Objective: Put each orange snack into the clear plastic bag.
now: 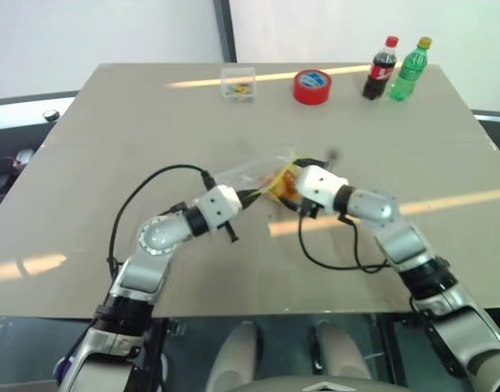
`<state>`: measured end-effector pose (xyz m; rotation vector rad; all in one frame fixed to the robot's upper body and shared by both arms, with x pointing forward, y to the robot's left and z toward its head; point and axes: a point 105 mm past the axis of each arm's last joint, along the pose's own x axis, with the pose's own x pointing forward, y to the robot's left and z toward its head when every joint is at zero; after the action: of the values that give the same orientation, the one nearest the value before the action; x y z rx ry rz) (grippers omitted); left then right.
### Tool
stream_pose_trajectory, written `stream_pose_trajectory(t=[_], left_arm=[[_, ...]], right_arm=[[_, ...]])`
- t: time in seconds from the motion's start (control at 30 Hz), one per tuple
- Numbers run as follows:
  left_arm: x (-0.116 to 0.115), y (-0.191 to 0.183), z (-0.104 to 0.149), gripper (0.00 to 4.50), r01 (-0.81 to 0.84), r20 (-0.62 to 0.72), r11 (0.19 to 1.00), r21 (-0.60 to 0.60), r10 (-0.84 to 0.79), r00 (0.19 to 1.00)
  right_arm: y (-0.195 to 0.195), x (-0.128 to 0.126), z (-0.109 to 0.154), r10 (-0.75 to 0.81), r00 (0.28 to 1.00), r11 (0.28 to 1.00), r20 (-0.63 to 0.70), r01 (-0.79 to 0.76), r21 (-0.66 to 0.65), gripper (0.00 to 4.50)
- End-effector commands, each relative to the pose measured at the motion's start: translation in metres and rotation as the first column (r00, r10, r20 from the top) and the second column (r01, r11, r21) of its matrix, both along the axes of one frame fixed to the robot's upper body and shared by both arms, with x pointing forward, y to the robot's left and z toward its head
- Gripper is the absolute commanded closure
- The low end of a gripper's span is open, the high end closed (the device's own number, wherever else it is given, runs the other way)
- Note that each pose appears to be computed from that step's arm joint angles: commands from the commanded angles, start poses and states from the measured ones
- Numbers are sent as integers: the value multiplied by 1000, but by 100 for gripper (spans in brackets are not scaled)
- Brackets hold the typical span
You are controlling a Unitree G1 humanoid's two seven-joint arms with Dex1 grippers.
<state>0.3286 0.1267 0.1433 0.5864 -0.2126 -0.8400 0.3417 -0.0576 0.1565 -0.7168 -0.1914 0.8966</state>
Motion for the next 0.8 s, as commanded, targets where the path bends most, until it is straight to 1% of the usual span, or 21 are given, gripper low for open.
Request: stream_pose_trajectory(t=[0.03,0.2,0.3,0.43,0.6,0.63,0.67,0.73,0.77,0.8], left_arm=[[5,2,21,450,-18,25,998,-67,20,999],[8,1,29,450,-10,28,995,-95,12,1000],[6,-1,30,450,4,32,996,-93,-1,999],[5,-2,31,450,17,44,997,-78,-14,999],[2,-2,30,450,23,57,998,-66,-19,998],[1,-2,30,450,21,57,997,-68,-17,998],[1,-2,30,450,20,60,998,-66,-16,998],[0,-2,30,450,20,65,998,-62,-16,998],[-1,-2,30,450,20,67,998,-61,-16,998],[-1,-2,30,450,21,69,998,-60,-17,997]], right_arm=[[-17,-9,15,-38,998,999,41,38,3,7],[-41,3,-12,-149,983,973,106,164,-162,7],[-43,18,-17,-183,969,959,167,213,-187,7],[-40,32,-17,-190,958,958,215,229,-172,7],[-30,38,-9,-163,965,976,208,188,-108,7],[-28,37,-8,-157,965,978,208,181,-101,60],[-26,37,-8,-146,967,980,208,169,-100,91],[-24,36,-8,-132,970,983,203,154,-98,183],[-23,35,-9,-126,972,984,199,147,-95,243],[-23,35,-9,-124,973,985,195,144,-92,280]])
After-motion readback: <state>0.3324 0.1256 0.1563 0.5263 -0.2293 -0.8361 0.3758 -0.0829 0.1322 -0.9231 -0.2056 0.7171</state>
